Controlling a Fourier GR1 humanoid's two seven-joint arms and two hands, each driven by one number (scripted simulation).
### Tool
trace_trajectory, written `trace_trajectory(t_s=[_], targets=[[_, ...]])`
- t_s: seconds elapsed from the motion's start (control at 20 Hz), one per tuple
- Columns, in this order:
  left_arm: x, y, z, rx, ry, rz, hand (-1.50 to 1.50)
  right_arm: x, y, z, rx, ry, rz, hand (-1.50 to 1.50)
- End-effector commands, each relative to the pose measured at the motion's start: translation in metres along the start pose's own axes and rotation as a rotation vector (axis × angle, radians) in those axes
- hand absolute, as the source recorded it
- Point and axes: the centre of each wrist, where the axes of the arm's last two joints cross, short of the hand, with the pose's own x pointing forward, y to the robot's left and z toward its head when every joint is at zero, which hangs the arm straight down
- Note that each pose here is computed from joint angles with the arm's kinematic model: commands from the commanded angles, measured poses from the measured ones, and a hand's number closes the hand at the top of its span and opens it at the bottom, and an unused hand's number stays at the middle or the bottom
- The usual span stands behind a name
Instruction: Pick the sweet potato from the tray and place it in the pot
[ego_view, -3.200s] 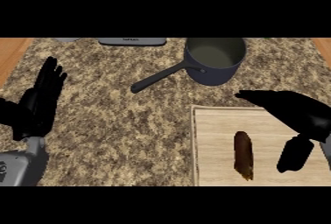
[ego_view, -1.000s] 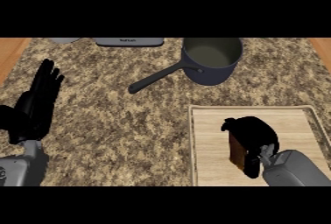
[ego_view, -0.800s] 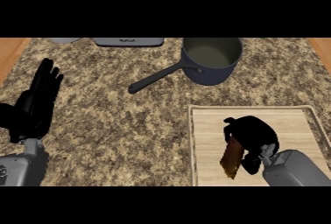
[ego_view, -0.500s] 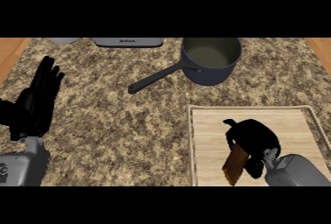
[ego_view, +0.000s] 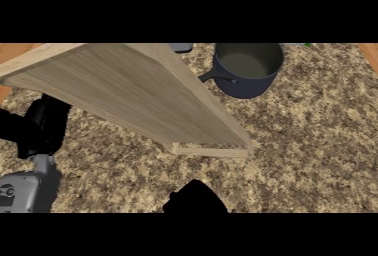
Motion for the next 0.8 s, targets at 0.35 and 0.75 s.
trace_trajectory(t_s=[0.35,0.75], targets=[[0.002,0.001,0.002,0.013,-0.008,-0.012,0.00,0.066,-0.020,0.028,-0.557,-0.080,-0.246,1.50],[-0.007,0.009,0.005,0.028,0.010,0.007,0.00,0.071,-0.070,0.044,-0.927,-0.017,-0.337,1.50]])
